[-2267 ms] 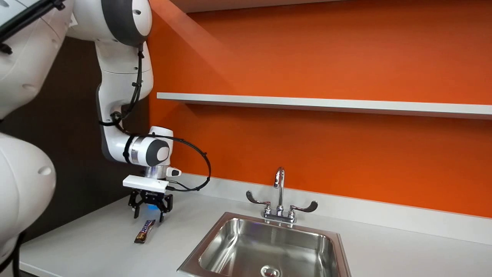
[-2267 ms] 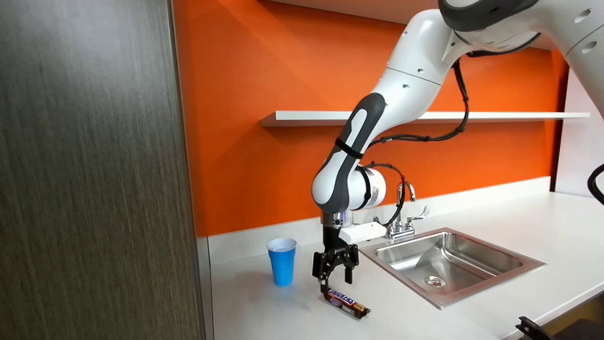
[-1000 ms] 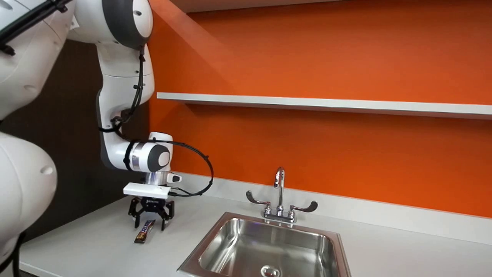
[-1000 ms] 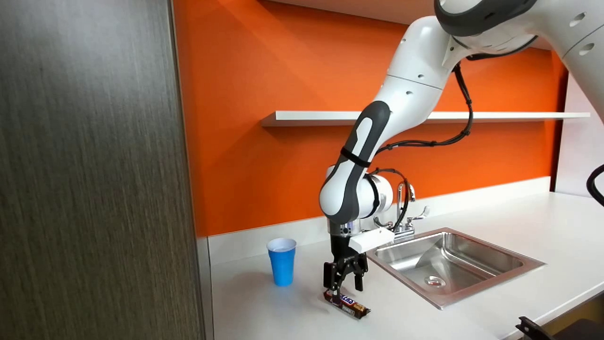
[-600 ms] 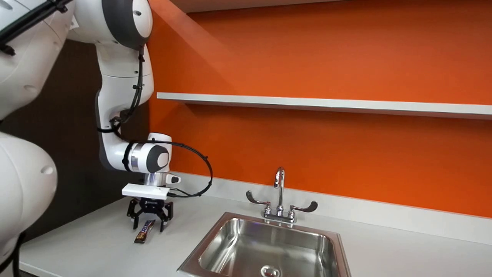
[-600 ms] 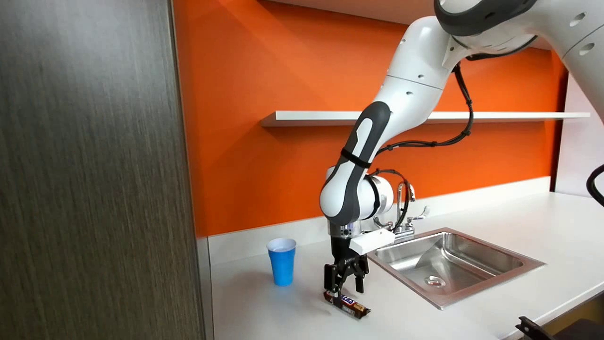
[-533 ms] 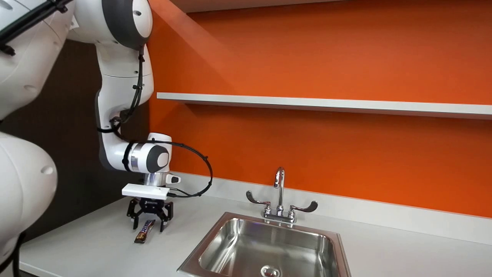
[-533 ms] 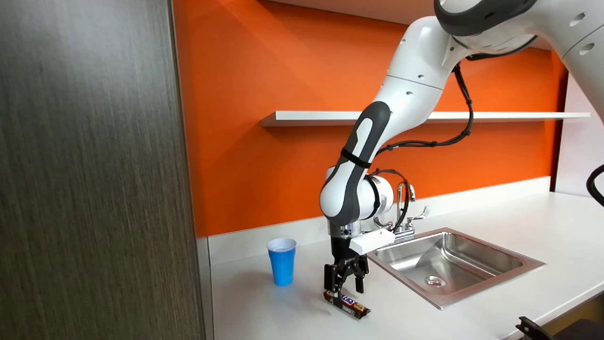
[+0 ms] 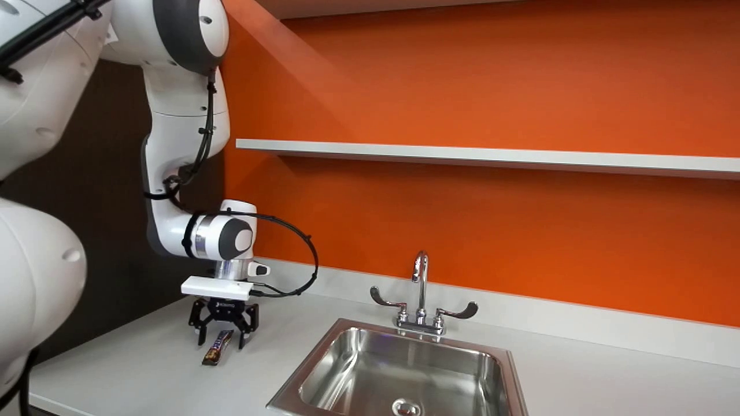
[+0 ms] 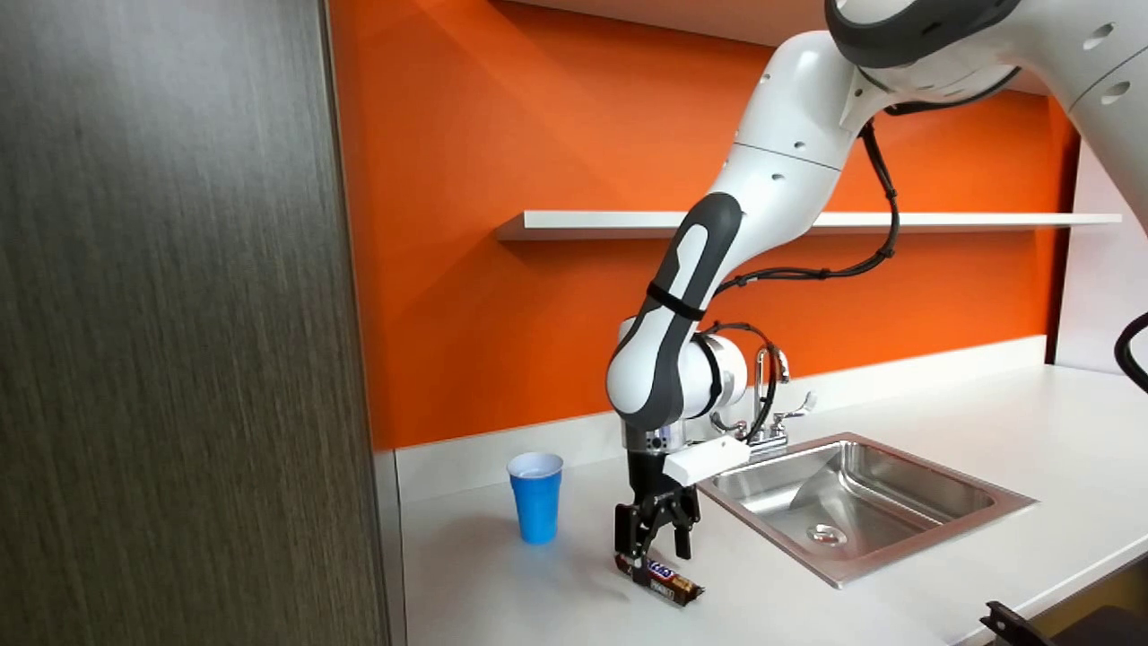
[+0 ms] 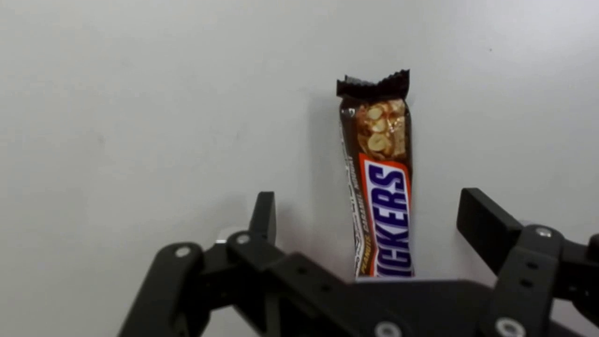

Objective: Pick up the object from the counter and place it on the shelf

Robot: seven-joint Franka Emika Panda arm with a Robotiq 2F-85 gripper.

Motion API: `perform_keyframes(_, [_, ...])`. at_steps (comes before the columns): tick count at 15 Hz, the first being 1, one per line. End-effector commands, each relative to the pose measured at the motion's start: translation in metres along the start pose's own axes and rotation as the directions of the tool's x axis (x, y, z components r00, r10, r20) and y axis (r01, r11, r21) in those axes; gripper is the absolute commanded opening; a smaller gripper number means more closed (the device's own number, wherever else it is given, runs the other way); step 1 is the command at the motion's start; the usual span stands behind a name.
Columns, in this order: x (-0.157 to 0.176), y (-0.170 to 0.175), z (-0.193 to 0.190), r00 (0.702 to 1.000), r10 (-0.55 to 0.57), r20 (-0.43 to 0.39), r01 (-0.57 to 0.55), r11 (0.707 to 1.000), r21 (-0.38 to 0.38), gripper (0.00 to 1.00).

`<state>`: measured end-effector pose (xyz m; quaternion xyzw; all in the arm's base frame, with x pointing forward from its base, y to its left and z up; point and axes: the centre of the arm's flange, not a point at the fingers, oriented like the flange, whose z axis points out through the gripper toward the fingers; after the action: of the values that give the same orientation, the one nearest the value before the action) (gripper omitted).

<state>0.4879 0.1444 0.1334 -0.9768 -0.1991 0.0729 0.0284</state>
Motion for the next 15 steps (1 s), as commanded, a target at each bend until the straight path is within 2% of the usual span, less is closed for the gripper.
perform_keyframes(1, [-0.0002,-0.0065,-0.0016,1.000,0.008,0.012,-0.008,1.000,-0.009,1.00])
perform_keyframes(5, [0.0007,-0.0087,-0.0007,1.000,0.006,0.014,-0.006,1.000,-0.011,0.98])
perform_keyframes(6, [0.0009,-0.0091,-0.0003,1.000,0.005,0.015,-0.005,1.000,-0.010,0.73])
perform_keyframes(7, [0.0010,-0.0094,-0.0001,1.000,0.004,0.016,-0.004,1.000,-0.010,0.73])
perform_keyframes(8, [0.0009,-0.0097,0.0000,1.000,0.004,0.016,-0.004,1.000,-0.010,0.68])
perform_keyframes(15, [0.0017,-0.0103,0.0037,1.000,0.006,0.025,-0.006,1.000,-0.009,0.12])
